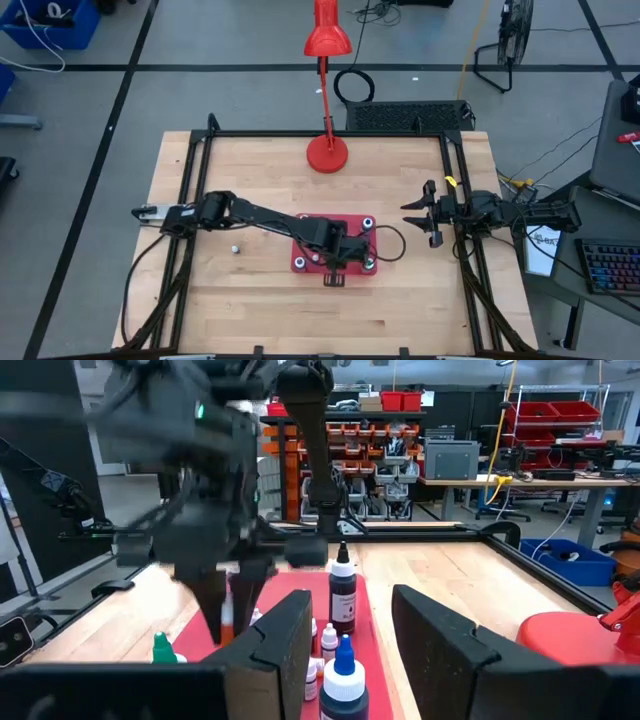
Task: Pick & Place food coloring
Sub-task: Put the small orange food coloring bottle into the pink bin, then put the small blue food coloring bottle into the pink bin
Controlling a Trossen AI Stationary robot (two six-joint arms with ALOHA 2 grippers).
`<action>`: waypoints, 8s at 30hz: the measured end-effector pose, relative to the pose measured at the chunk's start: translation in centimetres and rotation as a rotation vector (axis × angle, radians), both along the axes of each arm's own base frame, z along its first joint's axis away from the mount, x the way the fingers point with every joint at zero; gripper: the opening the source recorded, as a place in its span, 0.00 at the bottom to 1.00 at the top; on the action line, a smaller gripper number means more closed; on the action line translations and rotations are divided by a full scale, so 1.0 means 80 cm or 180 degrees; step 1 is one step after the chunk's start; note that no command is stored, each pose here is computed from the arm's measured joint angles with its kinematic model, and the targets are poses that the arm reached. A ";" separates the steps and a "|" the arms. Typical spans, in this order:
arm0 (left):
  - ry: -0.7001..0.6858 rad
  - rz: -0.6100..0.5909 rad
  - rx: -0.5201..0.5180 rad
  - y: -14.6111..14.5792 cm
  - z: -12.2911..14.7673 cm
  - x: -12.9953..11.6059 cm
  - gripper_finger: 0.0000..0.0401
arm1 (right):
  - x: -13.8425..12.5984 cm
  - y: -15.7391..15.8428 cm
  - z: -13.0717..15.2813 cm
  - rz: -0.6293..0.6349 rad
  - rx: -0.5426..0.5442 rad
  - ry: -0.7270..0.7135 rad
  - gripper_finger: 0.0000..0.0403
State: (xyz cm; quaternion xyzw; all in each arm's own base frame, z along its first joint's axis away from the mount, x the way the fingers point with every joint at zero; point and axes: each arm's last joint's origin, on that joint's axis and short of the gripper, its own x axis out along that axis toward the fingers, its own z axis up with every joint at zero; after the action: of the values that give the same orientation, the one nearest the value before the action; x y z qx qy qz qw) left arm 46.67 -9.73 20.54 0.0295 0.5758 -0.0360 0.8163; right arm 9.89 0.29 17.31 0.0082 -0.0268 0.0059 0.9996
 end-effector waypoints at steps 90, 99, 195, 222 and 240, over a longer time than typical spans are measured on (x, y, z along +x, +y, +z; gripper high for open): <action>0.0243 0.3079 -0.0444 0.108 -0.014 -0.277 0.56 | 0.001 0.000 -0.001 0.0002 -0.0001 0.0036 0.32; 0.0245 0.3224 -0.0654 0.107 -0.038 -0.283 0.53 | 0.001 0.000 -0.001 0.0001 -0.0001 0.0035 0.32; 0.0037 0.0242 0.0345 0.058 -0.004 0.043 0.16 | 0.001 0.000 -0.001 0.0001 -0.0001 0.0034 0.32; 0.0255 0.0385 -0.0039 0.066 -0.065 0.058 0.39 | 0.001 0.000 -0.001 0.0001 -0.0001 0.0038 0.32; 0.0082 0.0728 0.0090 0.057 0.103 -0.019 0.66 | 0.001 0.000 -0.001 0.0000 -0.0001 0.0030 0.32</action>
State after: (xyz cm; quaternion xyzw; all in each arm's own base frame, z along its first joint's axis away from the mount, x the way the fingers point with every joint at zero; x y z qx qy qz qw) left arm 45.15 -5.14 28.81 -0.0253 0.5863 0.0651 0.8071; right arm 9.97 0.29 17.23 0.0080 -0.0221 0.0059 0.9997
